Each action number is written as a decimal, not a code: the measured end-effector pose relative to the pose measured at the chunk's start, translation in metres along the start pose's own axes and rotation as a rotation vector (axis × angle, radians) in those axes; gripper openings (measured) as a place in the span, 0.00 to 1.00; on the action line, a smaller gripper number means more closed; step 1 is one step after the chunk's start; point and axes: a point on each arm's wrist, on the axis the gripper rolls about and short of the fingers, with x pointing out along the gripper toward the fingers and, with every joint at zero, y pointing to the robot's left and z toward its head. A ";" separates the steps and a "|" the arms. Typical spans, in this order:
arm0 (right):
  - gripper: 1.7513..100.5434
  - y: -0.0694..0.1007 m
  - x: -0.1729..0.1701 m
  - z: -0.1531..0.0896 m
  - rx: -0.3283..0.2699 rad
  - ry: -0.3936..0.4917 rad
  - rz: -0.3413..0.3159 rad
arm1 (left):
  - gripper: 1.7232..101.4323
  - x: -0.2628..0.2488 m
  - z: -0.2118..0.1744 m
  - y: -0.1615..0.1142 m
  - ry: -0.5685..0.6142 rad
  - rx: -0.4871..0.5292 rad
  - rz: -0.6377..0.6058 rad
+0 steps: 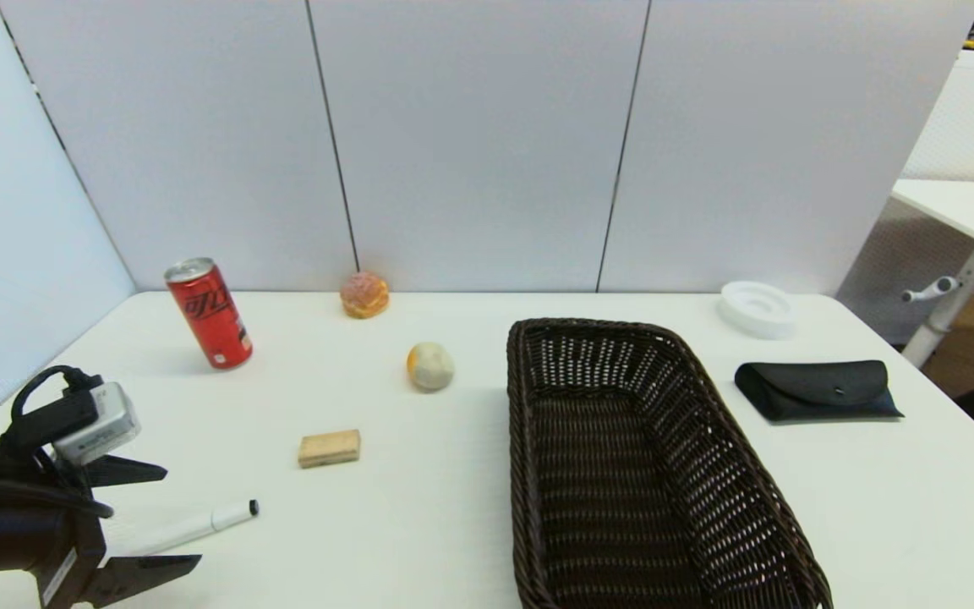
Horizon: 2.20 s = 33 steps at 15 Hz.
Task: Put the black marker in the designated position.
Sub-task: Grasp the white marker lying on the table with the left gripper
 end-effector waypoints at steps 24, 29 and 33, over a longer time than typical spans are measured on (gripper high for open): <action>0.97 0.000 0.000 0.000 0.000 0.000 0.000 | 0.96 0.019 -0.029 0.021 0.006 0.089 -0.192; 0.97 0.000 0.000 0.000 0.000 0.000 0.000 | 0.96 0.021 -0.030 0.026 0.010 0.083 -0.195; 0.97 0.000 0.000 0.000 0.000 0.000 0.000 | 0.96 0.023 -0.032 0.027 0.014 0.074 -0.199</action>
